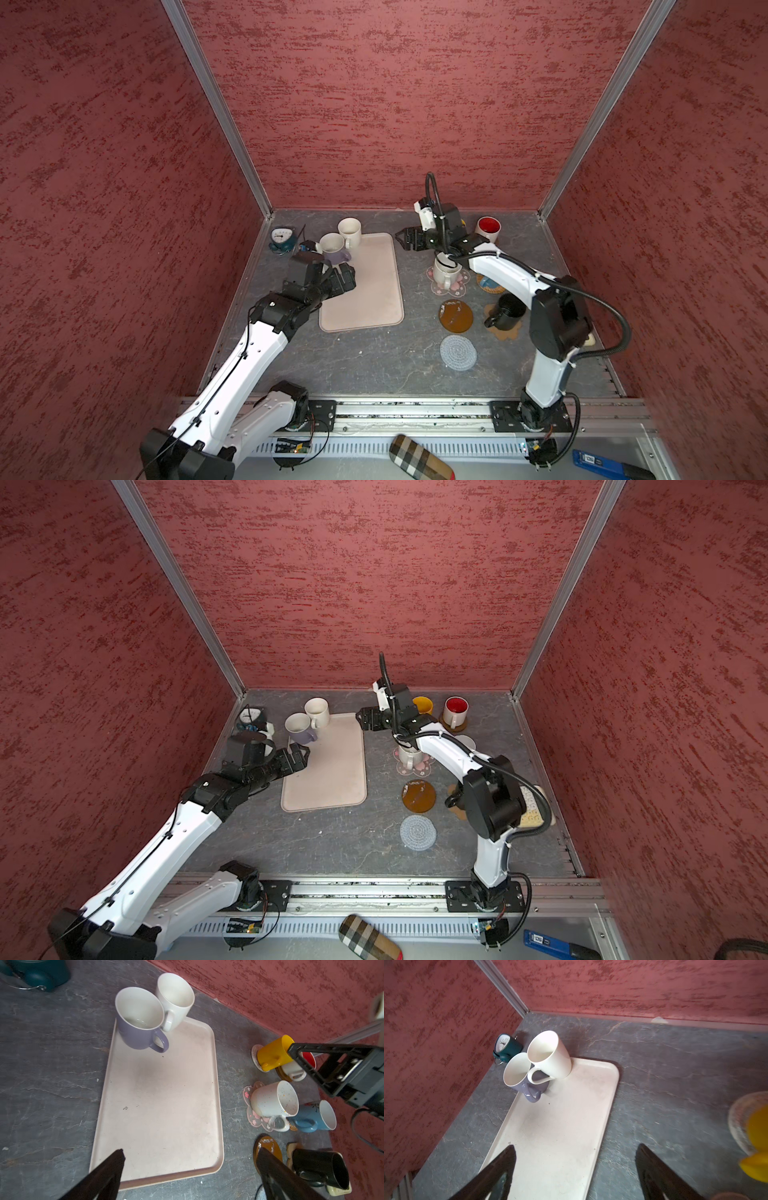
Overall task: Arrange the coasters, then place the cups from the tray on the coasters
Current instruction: 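Open and withdraw the left gripper while the right gripper reaches the lavender mug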
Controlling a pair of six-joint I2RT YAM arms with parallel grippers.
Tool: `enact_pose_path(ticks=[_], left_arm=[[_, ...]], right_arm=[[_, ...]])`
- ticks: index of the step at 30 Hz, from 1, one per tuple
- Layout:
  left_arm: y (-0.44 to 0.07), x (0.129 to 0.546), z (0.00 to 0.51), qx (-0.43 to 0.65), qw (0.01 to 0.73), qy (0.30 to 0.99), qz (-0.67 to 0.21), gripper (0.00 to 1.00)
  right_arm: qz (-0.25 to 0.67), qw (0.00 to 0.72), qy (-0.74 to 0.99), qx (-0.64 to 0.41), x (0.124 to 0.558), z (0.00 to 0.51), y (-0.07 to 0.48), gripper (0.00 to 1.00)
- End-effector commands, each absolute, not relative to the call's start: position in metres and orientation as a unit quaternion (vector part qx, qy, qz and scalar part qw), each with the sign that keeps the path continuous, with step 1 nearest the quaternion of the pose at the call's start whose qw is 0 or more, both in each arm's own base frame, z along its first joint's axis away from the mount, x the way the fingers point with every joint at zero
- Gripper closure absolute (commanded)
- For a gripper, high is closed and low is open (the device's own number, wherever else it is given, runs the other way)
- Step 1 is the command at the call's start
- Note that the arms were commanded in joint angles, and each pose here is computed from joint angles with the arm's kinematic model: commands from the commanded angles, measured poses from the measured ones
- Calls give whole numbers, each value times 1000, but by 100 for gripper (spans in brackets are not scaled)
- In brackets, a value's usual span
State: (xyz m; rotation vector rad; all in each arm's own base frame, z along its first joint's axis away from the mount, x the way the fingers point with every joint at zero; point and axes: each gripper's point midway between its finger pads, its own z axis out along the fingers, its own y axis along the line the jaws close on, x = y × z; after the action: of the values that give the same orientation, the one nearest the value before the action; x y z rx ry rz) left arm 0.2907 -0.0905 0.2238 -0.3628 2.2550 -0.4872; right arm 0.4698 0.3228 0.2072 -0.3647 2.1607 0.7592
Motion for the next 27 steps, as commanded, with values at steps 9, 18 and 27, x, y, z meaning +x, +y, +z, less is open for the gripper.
enact_pose_path(ticks=[9,18,27], left_arm=[[-65,283,203,-199,368,881,-220,0],[-53,272,201,-221,387,868,-218,0],[-50,255,217,-209,398,866,-218,0]], right_arm=[[361,373,821,-239,493,163,415,11],[390,343,804,-289,491,126,466,19],[410,333,790,-312,472,113,500,24]])
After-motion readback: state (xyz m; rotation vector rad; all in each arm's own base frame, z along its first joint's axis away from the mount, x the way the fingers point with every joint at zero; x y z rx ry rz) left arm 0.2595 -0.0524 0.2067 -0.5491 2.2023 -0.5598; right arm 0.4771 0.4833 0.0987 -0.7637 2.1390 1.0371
